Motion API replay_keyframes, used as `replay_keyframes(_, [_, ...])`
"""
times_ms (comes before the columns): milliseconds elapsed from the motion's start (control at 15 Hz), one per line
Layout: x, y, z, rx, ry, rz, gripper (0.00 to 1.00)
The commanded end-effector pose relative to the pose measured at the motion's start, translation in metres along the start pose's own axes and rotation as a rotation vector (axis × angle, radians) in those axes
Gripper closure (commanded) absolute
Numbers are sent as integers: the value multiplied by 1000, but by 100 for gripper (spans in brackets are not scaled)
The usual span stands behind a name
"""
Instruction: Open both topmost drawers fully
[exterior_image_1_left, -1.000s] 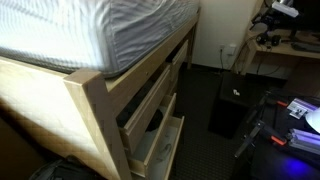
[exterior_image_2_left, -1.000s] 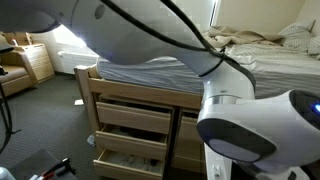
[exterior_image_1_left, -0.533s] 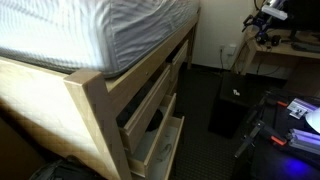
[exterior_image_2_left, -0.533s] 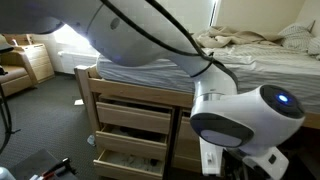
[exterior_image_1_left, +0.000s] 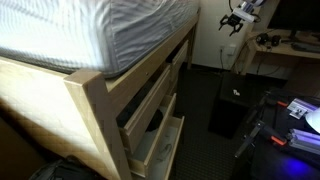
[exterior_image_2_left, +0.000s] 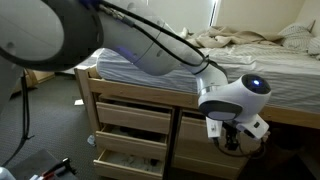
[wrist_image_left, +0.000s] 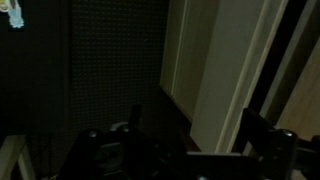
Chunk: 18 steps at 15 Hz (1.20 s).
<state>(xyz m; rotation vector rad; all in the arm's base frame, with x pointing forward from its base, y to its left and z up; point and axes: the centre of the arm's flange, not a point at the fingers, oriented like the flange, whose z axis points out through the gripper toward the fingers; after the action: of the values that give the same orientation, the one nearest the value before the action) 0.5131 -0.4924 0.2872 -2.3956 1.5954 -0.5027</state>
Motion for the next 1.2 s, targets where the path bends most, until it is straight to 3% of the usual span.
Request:
replay_keyframes(0, [26, -10, 12, 173, -102, -30, 0])
replay_keyframes(267, [10, -24, 12, 331, -179, -148, 0])
replay_keyframes(467, [-26, -46, 31, 324, -272, -304, 0])
replay_keyframes(667, [-65, -62, 46, 242, -329, -420, 0])
replay_keyframes(733, [-42, -61, 45, 277, -306, -358, 0])
replay_keyframes(1000, [-59, -73, 56, 251, -336, -401, 0])
replay_keyframes(1133, [-47, -66, 79, 229, -347, -321, 0])
